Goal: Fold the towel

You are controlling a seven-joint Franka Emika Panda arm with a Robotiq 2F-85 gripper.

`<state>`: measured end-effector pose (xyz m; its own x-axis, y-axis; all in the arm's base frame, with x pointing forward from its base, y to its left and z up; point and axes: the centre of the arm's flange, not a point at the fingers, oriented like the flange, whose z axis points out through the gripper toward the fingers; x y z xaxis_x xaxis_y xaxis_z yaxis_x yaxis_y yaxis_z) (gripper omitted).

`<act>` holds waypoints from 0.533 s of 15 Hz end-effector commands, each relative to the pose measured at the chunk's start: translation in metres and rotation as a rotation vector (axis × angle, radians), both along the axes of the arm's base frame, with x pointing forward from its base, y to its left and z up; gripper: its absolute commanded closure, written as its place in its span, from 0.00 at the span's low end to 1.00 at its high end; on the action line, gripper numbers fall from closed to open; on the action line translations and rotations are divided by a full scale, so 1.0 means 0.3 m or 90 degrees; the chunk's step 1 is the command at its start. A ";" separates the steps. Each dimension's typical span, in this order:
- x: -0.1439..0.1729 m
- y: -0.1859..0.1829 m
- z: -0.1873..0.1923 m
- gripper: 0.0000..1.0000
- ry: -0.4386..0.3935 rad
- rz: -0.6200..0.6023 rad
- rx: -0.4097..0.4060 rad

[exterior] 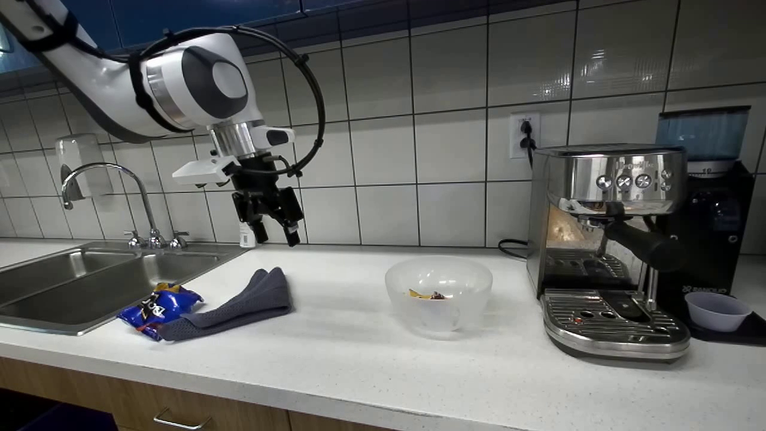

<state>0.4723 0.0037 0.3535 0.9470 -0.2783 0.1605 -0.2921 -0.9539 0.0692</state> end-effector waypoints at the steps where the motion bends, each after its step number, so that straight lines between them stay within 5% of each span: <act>1: -0.060 -0.033 0.032 0.00 -0.003 0.012 0.008; 8: -0.039 -0.016 0.005 0.00 0.002 0.011 -0.001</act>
